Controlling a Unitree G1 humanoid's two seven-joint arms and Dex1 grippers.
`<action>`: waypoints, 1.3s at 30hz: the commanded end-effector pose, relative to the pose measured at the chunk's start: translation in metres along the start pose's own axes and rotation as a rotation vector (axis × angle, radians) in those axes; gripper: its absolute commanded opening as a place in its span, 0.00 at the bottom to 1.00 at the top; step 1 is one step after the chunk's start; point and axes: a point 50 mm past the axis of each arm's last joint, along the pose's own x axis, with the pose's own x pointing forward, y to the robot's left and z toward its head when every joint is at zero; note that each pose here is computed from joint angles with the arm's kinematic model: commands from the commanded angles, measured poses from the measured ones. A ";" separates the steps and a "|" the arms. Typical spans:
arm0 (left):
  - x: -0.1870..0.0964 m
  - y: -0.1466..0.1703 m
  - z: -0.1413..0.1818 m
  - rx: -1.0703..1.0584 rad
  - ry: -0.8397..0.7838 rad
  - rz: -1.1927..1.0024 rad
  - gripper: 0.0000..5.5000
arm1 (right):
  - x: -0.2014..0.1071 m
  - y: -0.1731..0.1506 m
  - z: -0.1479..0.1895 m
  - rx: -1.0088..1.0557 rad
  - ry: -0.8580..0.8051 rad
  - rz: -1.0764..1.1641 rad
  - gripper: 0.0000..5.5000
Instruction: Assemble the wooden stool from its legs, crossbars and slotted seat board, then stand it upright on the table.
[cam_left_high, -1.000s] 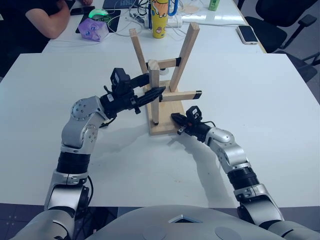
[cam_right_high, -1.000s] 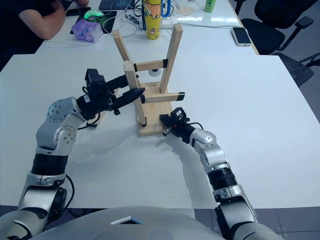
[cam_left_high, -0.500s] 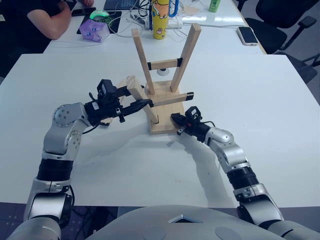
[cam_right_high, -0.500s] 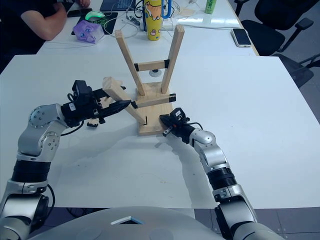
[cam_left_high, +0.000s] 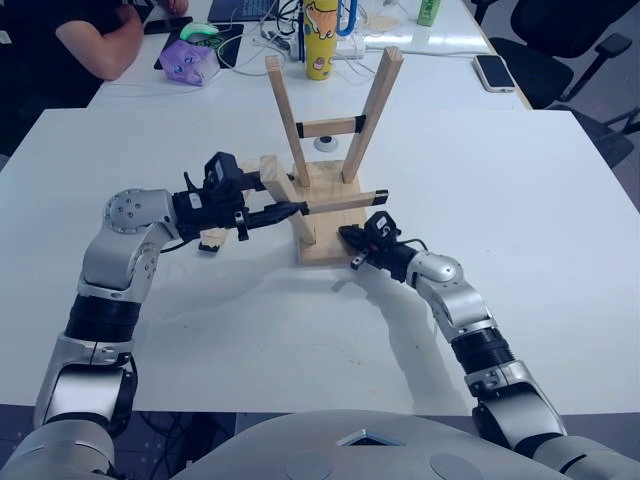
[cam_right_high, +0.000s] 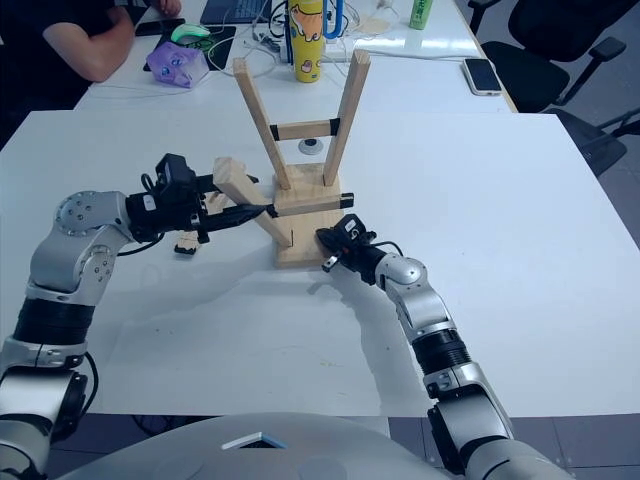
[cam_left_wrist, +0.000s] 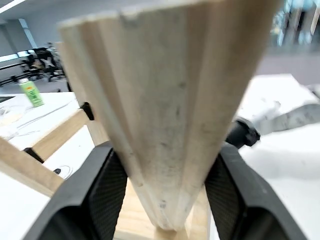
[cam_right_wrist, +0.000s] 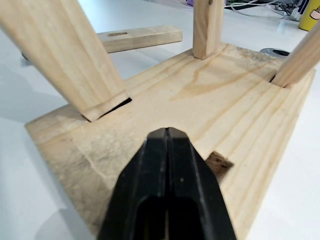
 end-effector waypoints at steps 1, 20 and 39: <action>-0.002 -0.025 -0.071 -0.234 0.282 -0.041 0.39 | -0.007 0.017 -0.054 0.067 0.242 0.035 0.00; -0.006 -0.038 -0.099 -0.310 0.402 -0.059 0.39 | -0.006 0.021 -0.059 -0.003 0.263 0.059 0.00; -0.005 -0.030 -0.104 -0.307 0.391 0.009 0.39 | -0.003 0.022 -0.060 0.003 0.259 0.051 0.00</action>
